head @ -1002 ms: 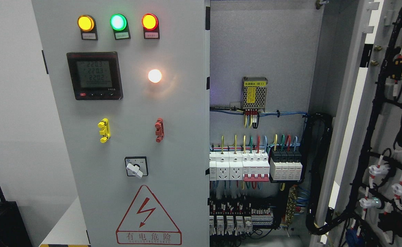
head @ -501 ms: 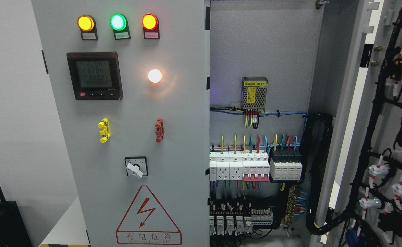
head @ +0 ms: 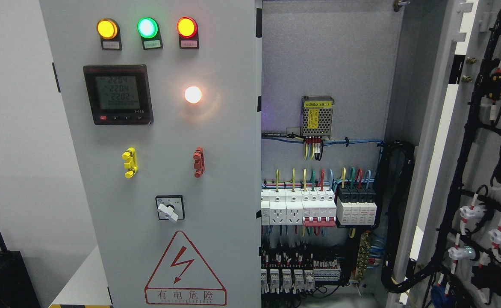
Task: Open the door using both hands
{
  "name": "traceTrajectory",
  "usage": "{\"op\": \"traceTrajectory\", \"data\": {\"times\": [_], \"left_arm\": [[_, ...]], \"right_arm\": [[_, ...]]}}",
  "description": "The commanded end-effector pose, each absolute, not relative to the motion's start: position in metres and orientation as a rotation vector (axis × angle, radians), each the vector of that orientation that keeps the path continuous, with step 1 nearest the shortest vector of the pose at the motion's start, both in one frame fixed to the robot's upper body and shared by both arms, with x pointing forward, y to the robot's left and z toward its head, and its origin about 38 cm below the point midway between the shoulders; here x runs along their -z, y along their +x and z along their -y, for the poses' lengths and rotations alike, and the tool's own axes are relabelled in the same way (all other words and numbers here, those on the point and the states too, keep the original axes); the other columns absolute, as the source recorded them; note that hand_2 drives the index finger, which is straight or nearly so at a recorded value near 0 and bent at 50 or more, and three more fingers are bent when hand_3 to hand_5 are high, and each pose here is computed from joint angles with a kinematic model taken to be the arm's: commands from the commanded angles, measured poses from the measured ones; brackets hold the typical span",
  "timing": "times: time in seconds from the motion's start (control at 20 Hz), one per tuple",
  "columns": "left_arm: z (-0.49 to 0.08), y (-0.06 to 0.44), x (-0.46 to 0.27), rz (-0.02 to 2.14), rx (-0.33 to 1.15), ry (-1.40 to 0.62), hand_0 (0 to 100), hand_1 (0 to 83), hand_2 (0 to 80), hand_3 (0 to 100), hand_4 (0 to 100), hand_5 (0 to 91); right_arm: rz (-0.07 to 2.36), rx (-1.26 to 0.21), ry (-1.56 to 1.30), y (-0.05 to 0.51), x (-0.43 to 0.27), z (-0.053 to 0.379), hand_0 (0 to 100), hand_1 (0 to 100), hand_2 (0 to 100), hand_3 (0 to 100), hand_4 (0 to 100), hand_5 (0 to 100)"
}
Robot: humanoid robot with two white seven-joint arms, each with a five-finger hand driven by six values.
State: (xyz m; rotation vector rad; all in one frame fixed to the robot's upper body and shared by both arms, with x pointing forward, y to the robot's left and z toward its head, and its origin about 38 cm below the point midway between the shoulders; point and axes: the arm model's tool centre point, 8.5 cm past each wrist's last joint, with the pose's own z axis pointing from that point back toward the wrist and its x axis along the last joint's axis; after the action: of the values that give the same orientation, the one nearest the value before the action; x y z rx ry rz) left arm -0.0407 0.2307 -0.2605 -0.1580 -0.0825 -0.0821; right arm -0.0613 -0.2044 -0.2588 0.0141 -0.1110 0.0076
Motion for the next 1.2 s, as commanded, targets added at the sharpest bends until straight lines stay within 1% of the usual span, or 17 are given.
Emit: {"op": "traceTrajectory", "data": {"times": [0.0,0.1,0.25,0.35,0.7,0.85,1.15], "left_arm": [[-0.225,-0.042,0.261,0.079,0.062,-0.158,0,0.0,0.0,0,3,0.0],[-0.226,-0.041,0.261,0.083,0.056,-0.155,0,0.0,0.0,0,3,0.0],[-0.229,-0.040,0.261,0.088,0.022,-0.122,0,0.0,0.0,0,3,0.0],[-0.229,-0.039,0.261,0.089,0.031,-0.125,0,0.0,0.0,0,3,0.0],[-0.231,-0.037,0.261,0.102,0.034,-0.126,0,0.0,0.0,0,3,0.0],[-0.231,-0.035,0.261,0.107,0.033,-0.125,0,0.0,0.0,0,3,0.0],[-0.230,-0.033,0.261,0.113,0.034,-0.127,0,0.0,0.0,0,3,0.0]], "right_arm": [[0.493,-0.035,0.021,0.020,0.218,0.237,11,0,0,0,0,0],[0.555,-0.021,0.027,0.033,0.207,0.235,11,0,0,0,0,0],[0.619,-0.009,0.027,0.031,0.186,0.240,11,0,0,0,0,0],[0.665,-0.027,0.030,0.028,0.167,0.245,11,0,0,0,0,0],[0.766,-0.062,0.086,-0.005,0.102,0.237,11,0,0,0,0,0],[0.826,-0.117,0.140,-0.018,0.077,0.231,11,0,0,0,0,0],[0.978,-0.154,0.181,-0.002,0.042,0.231,11,0,0,0,0,0]]}}
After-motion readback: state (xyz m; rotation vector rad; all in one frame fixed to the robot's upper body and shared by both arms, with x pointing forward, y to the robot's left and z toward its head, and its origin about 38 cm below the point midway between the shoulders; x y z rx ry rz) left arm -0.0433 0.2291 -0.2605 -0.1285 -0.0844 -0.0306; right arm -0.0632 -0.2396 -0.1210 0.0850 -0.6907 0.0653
